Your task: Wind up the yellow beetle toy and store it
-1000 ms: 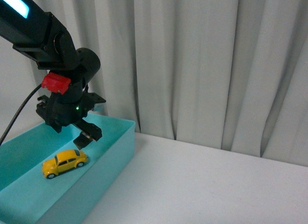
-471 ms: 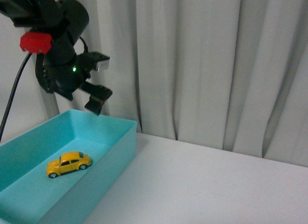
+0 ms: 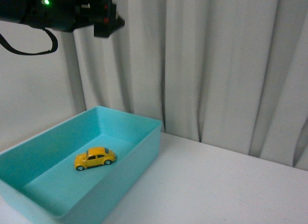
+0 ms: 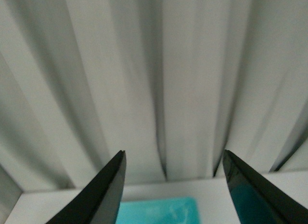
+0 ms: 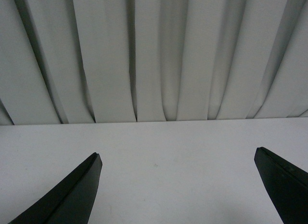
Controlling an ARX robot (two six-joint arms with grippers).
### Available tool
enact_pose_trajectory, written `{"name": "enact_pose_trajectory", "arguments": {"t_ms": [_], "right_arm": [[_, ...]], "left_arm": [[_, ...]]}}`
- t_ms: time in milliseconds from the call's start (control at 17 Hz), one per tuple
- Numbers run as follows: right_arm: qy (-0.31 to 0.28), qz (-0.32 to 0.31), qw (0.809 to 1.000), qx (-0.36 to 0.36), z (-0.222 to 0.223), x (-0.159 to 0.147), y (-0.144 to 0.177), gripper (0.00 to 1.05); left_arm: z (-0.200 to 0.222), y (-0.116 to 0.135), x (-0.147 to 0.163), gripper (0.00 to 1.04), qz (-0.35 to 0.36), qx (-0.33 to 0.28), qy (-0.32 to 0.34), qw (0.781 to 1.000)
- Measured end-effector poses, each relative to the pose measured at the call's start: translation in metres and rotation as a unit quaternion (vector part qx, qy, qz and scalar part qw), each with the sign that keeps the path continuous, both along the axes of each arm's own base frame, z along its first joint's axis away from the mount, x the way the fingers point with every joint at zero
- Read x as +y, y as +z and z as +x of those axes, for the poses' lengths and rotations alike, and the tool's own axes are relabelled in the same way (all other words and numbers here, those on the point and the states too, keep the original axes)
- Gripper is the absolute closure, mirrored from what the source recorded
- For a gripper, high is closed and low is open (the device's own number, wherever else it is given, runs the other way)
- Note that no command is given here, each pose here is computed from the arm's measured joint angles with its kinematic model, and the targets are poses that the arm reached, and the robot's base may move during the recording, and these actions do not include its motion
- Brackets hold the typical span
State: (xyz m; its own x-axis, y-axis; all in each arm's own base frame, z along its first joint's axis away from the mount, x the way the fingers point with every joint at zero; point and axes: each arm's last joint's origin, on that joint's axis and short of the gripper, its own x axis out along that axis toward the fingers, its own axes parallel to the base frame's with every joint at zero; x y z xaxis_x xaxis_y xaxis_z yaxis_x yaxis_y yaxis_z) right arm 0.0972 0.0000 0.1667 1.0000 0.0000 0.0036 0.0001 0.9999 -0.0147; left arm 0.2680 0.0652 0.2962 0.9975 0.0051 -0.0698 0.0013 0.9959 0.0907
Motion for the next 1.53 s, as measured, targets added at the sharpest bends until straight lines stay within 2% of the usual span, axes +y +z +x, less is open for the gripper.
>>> {"name": "enact_pose_trajectory", "arguments": {"t_ms": [59, 235, 294, 412, 471, 588, 706, 882, 1529], "right_arm": [[0.0, 0.0, 1.0, 0.0, 0.0, 0.0, 0.0, 0.07], [0.0, 0.0, 1.0, 0.0, 0.0, 0.0, 0.0, 0.07], [0.0, 0.0, 1.0, 0.0, 0.0, 0.0, 0.0, 0.07], [0.0, 0.0, 1.0, 0.0, 0.0, 0.0, 0.0, 0.07], [0.0, 0.0, 1.0, 0.0, 0.0, 0.0, 0.0, 0.07], [0.001, 0.0, 1.0, 0.0, 0.0, 0.0, 0.0, 0.07], [0.0, 0.0, 1.0, 0.0, 0.0, 0.0, 0.0, 0.07], [0.0, 0.0, 1.0, 0.0, 0.0, 0.0, 0.0, 0.07], [0.0, 0.0, 1.0, 0.0, 0.0, 0.0, 0.0, 0.07]], "left_arm": [[-0.023, 0.001, -0.008, 0.52, -0.006, -0.041, -0.003, 0.999], [-0.039, -0.005, -0.014, 0.59, -0.013, -0.057, -0.004, 0.998], [-0.056, -0.021, -0.024, 0.72, -0.024, -0.059, -0.004, 0.998], [-0.072, -0.06, -0.035, 0.97, -0.04, -0.024, -0.002, 0.999], [-0.079, -0.069, -0.039, 1.03, -0.044, -0.02, -0.002, 0.999], [-0.095, -0.076, -0.047, 1.03, -0.042, -0.042, -0.003, 0.998], [-0.105, -0.092, -0.052, 1.03, -0.044, -0.029, -0.002, 0.999], [-0.12, -0.102, -0.066, 1.03, -0.043, -0.036, -0.008, 0.998], [-0.149, -0.127, -0.065, 1.03, -0.043, -0.037, 0.0, 0.998]]}}
